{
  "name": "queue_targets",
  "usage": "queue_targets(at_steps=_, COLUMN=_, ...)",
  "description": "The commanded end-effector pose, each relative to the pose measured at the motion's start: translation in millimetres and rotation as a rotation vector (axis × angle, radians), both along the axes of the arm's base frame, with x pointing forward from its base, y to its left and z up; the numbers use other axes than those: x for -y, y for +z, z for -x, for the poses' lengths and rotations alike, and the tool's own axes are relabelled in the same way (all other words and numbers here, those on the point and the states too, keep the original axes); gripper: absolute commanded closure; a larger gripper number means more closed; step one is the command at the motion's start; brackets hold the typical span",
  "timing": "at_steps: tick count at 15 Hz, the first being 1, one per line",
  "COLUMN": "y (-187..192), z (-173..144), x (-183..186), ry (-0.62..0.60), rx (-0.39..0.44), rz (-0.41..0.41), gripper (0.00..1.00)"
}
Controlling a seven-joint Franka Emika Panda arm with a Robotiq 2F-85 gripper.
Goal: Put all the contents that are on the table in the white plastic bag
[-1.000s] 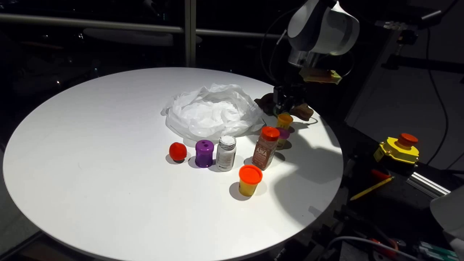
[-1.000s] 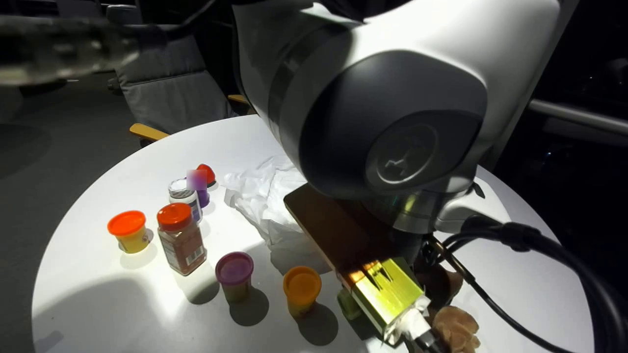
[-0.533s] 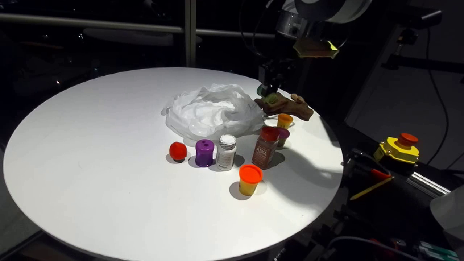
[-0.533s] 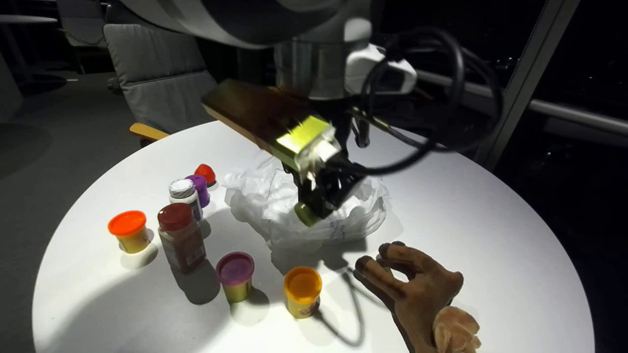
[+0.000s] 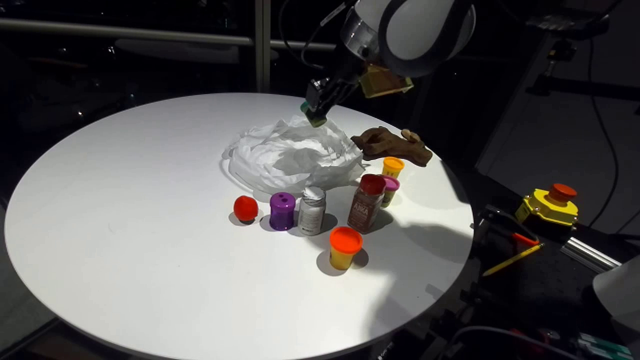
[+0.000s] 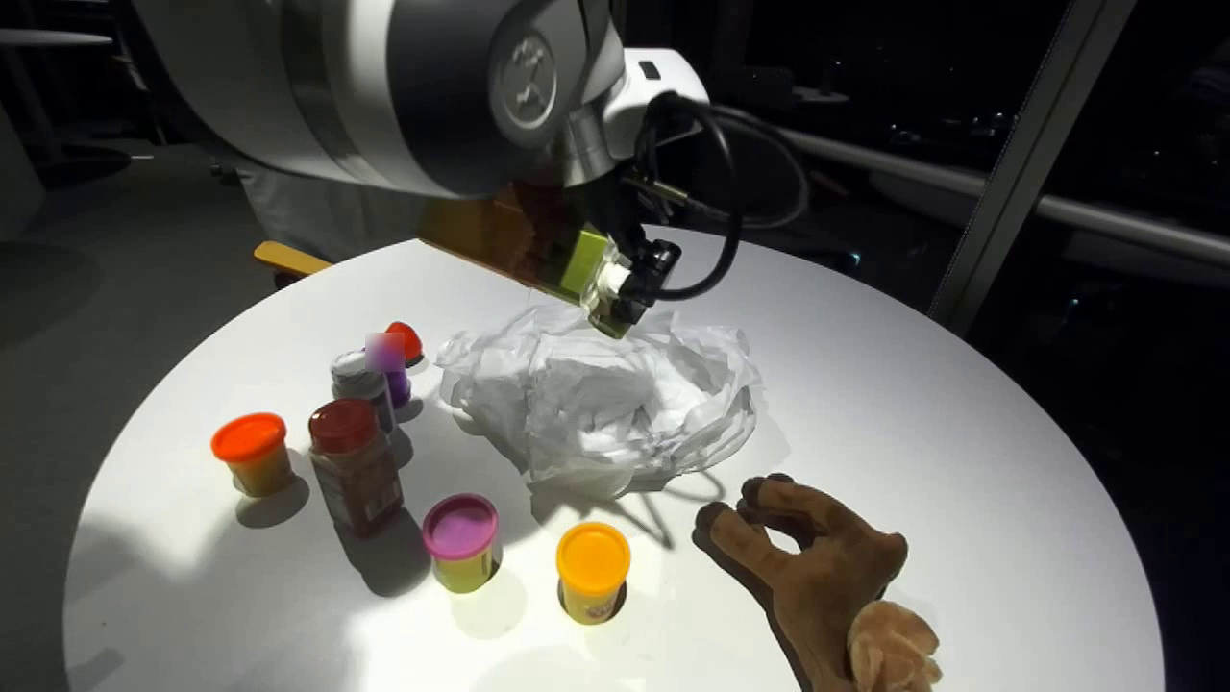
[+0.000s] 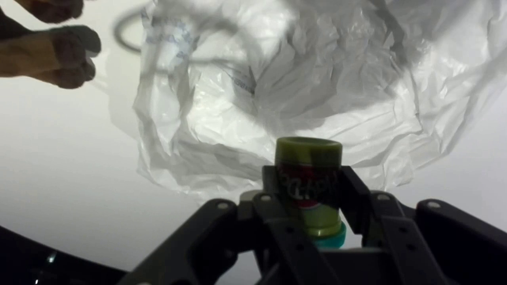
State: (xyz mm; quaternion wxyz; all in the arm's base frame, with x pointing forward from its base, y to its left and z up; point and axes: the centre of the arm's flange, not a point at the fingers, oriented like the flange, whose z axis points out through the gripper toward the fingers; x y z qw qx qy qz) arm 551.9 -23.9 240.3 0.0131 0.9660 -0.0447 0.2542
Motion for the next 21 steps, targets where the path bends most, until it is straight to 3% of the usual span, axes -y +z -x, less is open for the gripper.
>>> queue_targets(at_steps=1, y=-39, z=-28, x=9, ry=-0.002, rx=0.132, rz=-0.035, gripper=0.84)
queue_targets(at_steps=8, y=-84, z=-33, x=11, ry=0.002, rx=0.148, rz=-0.169, gripper=0.84)
queue_targets(at_steps=9, y=-78, z=-29, x=8, ry=0.019, rx=0.155, rz=-0.181, gripper=0.34)
queue_targets(at_steps=10, y=-74, z=-30, x=8, ry=0.025, rx=0.171, rz=-0.192, gripper=0.33)
queue_targets(at_steps=15, y=-12, z=-9, x=-5, ry=0.086, rx=0.197, rz=-0.250, gripper=0.00)
queue_targets(at_steps=17, y=12, z=6, x=-8, ry=0.056, rx=0.125, rz=-0.247, gripper=0.00)
queue_targets(at_steps=21, y=32, z=52, x=-3, ry=-0.007, rx=-0.158, rz=-0.209, gripper=0.00)
